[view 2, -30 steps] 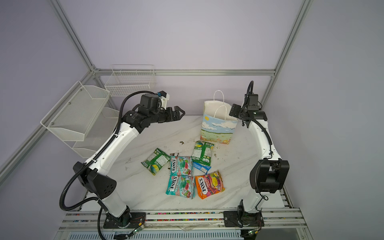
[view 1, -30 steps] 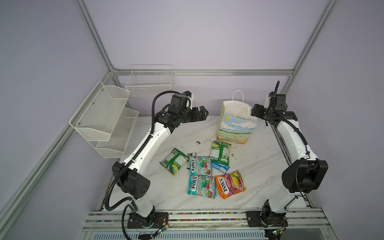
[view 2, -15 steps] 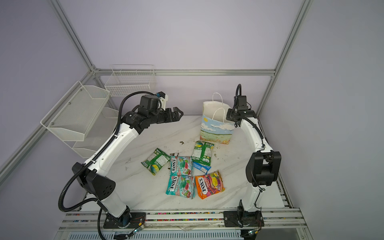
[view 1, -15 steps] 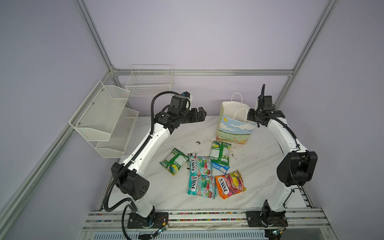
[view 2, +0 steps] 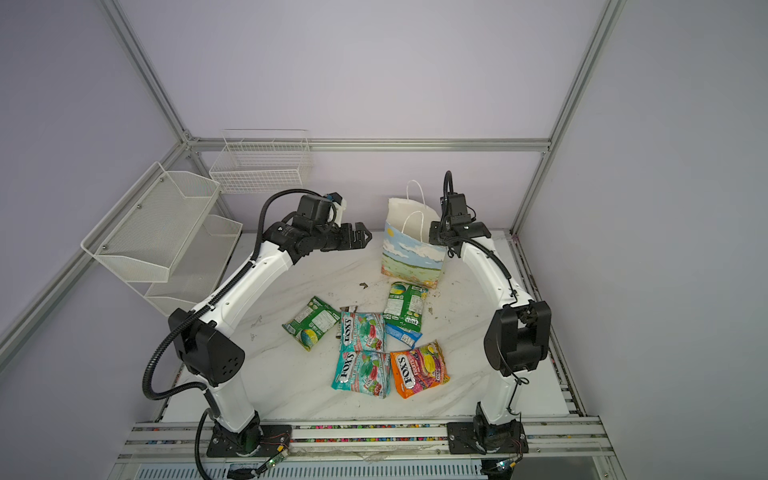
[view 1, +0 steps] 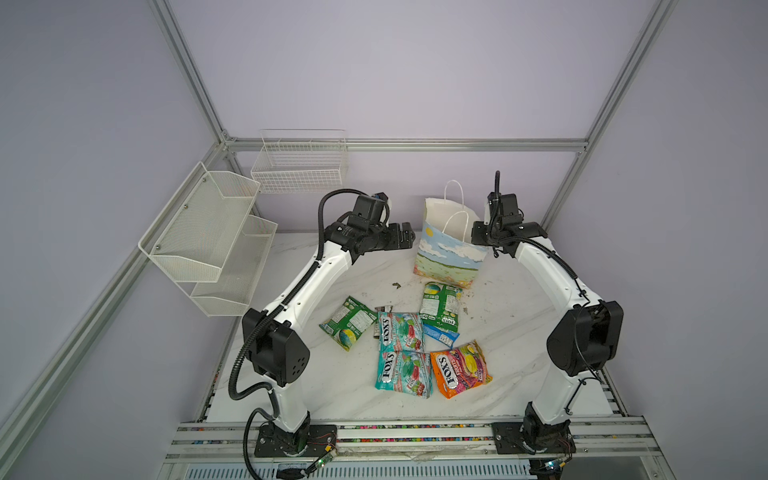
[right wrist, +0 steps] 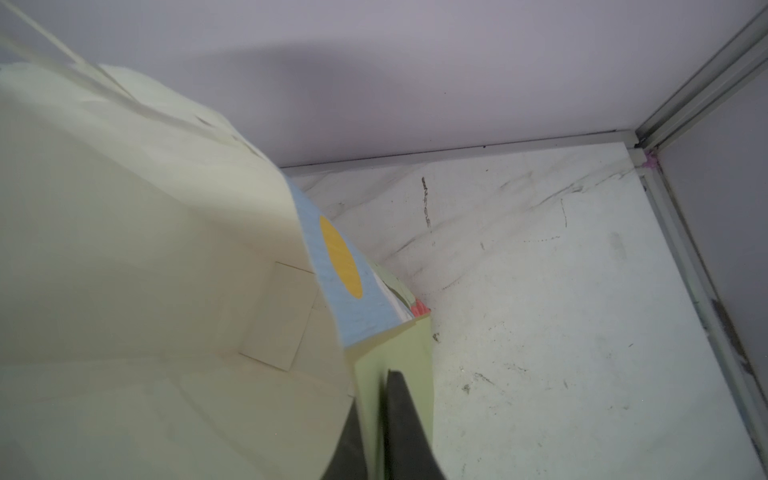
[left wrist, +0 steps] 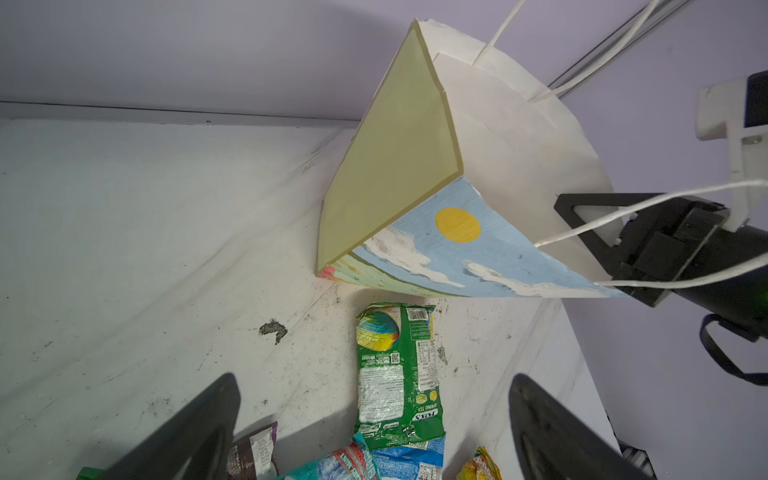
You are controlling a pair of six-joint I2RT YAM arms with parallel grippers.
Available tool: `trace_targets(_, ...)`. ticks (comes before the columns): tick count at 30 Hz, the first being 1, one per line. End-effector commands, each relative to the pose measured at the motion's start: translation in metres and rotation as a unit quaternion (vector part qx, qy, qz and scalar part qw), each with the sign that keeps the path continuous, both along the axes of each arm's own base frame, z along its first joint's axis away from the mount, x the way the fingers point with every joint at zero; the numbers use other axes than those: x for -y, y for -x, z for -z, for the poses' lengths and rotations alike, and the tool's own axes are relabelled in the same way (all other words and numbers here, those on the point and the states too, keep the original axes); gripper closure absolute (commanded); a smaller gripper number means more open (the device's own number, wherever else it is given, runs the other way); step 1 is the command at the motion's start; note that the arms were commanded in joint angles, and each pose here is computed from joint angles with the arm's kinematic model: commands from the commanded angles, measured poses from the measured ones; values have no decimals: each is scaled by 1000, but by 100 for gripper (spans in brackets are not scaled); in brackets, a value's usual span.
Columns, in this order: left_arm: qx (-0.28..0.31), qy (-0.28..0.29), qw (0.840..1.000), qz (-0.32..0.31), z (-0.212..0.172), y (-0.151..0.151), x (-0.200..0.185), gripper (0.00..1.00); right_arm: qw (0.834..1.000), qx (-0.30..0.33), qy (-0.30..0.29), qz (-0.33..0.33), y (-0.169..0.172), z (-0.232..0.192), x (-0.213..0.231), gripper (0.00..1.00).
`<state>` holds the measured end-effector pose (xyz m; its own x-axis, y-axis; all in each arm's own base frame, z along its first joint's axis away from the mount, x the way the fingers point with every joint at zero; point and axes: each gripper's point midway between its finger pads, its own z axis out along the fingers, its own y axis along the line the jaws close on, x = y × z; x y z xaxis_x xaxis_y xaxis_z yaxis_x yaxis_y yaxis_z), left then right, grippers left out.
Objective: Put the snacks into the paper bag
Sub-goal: 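Grasp the paper bag's top edges with both grippers and pull it nearer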
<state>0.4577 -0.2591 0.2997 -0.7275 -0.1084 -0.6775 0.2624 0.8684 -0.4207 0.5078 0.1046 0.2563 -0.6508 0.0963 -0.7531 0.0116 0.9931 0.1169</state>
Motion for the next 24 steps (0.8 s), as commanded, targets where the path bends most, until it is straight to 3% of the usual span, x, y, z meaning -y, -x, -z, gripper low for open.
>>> trace_targets(1,75,26,997,10,-63,-10,4,0,999,23,9,-22,6,-14,-15,98)
trace_targets(9,89,33,995,5,-74,-22,2,0,995,54,33,-81,18,-26,-66,98)
trace_targets(19,62,-4,997,-41,-48,-35,-33,0,988,84,34,-125,29,-36,-106,98)
trace_targets(24,49,-22,997,-55,-34,-39,-48,6,985,90,38,-139,33,-40,-116,98)
